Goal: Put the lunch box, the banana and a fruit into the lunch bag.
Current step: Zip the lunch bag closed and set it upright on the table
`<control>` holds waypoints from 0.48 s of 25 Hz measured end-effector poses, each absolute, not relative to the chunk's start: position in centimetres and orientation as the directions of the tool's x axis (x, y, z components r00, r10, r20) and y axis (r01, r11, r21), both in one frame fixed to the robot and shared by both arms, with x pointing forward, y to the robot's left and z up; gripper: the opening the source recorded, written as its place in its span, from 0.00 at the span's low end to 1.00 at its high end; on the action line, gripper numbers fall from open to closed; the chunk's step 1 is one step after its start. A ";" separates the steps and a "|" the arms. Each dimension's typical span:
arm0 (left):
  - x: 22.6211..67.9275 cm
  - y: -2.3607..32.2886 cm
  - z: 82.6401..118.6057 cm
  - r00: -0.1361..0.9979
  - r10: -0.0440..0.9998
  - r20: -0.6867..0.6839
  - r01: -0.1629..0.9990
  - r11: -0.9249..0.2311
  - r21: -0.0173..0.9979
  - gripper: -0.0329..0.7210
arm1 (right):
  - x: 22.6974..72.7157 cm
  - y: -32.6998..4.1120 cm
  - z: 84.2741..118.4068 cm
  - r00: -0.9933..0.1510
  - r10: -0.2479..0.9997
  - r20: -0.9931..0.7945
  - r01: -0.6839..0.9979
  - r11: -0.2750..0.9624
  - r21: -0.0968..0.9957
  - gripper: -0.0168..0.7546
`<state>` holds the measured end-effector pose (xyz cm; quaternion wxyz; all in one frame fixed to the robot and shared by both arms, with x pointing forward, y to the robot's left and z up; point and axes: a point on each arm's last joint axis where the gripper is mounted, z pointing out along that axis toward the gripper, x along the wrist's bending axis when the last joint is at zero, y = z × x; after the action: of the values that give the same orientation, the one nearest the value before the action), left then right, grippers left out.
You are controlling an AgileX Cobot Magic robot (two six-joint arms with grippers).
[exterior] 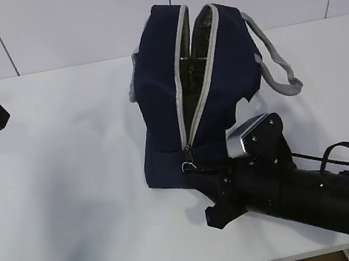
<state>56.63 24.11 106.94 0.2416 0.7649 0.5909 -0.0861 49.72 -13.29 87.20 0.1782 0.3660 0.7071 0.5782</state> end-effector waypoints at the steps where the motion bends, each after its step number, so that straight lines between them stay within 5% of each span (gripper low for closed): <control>1: 56.6 24.1 106.9 0.287 0.862 -0.417 0.946 -0.185 0.268 0.36 | 49.7 -13.3 87.2 -0.668 0.724 0.174 0.313 0.062 0.948 0.12; 3: 56.6 24.1 106.9 0.287 0.862 -0.417 0.946 -0.185 0.268 0.36 | 49.7 -13.2 87.2 -0.673 0.719 0.173 0.312 0.065 0.948 0.05; 12: 56.7 23.7 107.2 0.277 0.842 -0.462 0.948 -0.161 0.274 0.36 | 48.6 -13.6 86.8 -0.650 0.710 0.272 0.398 0.012 0.917 0.05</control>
<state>56.66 23.72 107.16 0.2610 0.7552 0.5927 -0.1013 48.59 -13.60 86.78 0.1344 0.3964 0.6986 0.5803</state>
